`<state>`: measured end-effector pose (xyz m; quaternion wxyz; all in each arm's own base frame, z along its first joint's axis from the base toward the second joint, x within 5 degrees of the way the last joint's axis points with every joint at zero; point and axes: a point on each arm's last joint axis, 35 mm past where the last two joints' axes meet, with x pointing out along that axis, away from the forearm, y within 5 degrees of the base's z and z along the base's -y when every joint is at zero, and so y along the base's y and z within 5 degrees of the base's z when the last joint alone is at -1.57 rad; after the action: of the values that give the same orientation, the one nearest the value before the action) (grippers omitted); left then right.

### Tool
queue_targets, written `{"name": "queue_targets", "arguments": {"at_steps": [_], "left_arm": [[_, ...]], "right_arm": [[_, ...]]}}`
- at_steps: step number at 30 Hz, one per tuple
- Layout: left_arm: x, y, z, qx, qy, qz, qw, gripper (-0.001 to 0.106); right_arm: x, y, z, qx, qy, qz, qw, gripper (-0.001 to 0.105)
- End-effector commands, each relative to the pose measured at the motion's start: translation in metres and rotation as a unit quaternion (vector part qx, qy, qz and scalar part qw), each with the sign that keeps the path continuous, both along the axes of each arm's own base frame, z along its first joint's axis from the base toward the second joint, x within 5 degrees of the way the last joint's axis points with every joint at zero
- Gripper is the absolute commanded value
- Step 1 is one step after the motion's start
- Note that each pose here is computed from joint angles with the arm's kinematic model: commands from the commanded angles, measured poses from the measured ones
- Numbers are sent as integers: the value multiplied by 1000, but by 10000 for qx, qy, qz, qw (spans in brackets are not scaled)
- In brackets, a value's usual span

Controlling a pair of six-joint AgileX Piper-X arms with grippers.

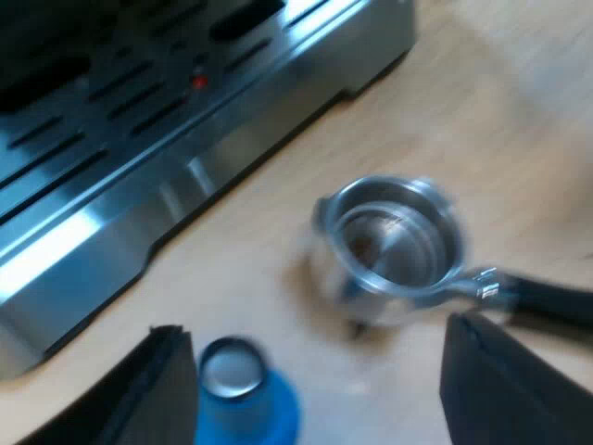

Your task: Grind coffee beans and then tamp

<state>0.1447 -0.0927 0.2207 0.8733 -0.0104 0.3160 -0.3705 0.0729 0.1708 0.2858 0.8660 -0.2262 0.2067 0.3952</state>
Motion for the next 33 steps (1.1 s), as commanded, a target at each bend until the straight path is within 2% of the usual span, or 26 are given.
{"name": "queue_targets", "arguments": {"at_steps": [1, 7, 14, 33], "left_arm": [[7, -3, -2, 91, -120, 129, 9998, 58], [22, -11, -12, 99, -149, 162, 9997, 58], [30, -13, -29, 397, 101, 335, 9986, 58], [51, -25, -73, 658, 540, 318, 9959, 58]], "right_arm": [[0, 0, 6, 67, -103, 17, 9999, 71], [0, 0, 6, 67, -103, 17, 9999, 71], [0, 0, 6, 67, -103, 17, 9999, 71], [0, 0, 6, 67, -103, 17, 9999, 71]]}}
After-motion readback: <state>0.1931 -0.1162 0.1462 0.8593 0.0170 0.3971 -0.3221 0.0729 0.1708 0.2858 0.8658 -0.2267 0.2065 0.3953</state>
